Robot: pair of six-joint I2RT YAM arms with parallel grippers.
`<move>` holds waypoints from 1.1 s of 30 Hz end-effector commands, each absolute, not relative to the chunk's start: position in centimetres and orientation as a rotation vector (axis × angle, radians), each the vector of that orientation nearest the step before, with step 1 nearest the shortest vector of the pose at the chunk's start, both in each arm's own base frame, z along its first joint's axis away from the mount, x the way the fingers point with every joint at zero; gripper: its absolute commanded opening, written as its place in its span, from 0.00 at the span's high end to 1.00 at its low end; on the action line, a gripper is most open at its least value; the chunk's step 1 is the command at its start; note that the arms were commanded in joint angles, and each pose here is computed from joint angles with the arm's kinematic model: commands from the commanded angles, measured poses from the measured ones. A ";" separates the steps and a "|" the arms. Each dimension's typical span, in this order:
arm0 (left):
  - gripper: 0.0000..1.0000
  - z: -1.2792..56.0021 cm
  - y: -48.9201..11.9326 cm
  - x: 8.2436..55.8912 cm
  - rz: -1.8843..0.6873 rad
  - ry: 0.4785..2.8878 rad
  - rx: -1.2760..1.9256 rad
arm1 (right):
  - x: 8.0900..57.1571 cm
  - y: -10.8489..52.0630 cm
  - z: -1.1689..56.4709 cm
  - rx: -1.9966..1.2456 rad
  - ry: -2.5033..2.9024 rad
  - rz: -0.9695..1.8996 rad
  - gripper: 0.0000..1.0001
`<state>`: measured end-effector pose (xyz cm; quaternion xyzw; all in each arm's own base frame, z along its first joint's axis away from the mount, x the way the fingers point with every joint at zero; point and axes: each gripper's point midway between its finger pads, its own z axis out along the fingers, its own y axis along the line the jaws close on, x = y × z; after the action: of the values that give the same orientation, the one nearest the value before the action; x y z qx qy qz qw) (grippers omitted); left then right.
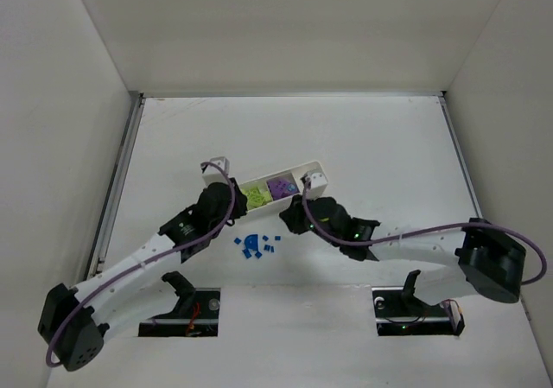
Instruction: Sort the legos into containers by color
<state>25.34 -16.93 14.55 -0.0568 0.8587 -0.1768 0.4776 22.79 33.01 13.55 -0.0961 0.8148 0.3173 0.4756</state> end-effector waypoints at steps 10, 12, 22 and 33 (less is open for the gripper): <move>0.74 8.5 -10.4 20.6 -0.301 2.178 -0.471 | 16.6 40.8 9.4 -0.513 2.129 0.768 0.33; 0.73 8.0 -10.3 20.6 -0.304 2.180 -0.498 | 16.7 41.2 8.9 -0.518 2.149 0.745 0.31; 0.68 6.8 -10.3 20.5 -0.330 2.166 -0.533 | 17.8 43.1 6.8 -0.545 2.200 0.627 0.25; 0.68 6.8 -10.4 20.1 -0.371 2.141 -0.538 | 19.3 42.9 4.6 -0.533 2.248 0.447 0.31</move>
<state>19.85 -10.52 6.58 -0.1961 0.8716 -0.1410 0.4266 18.57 42.64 3.86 -0.2199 0.8818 0.1937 0.3696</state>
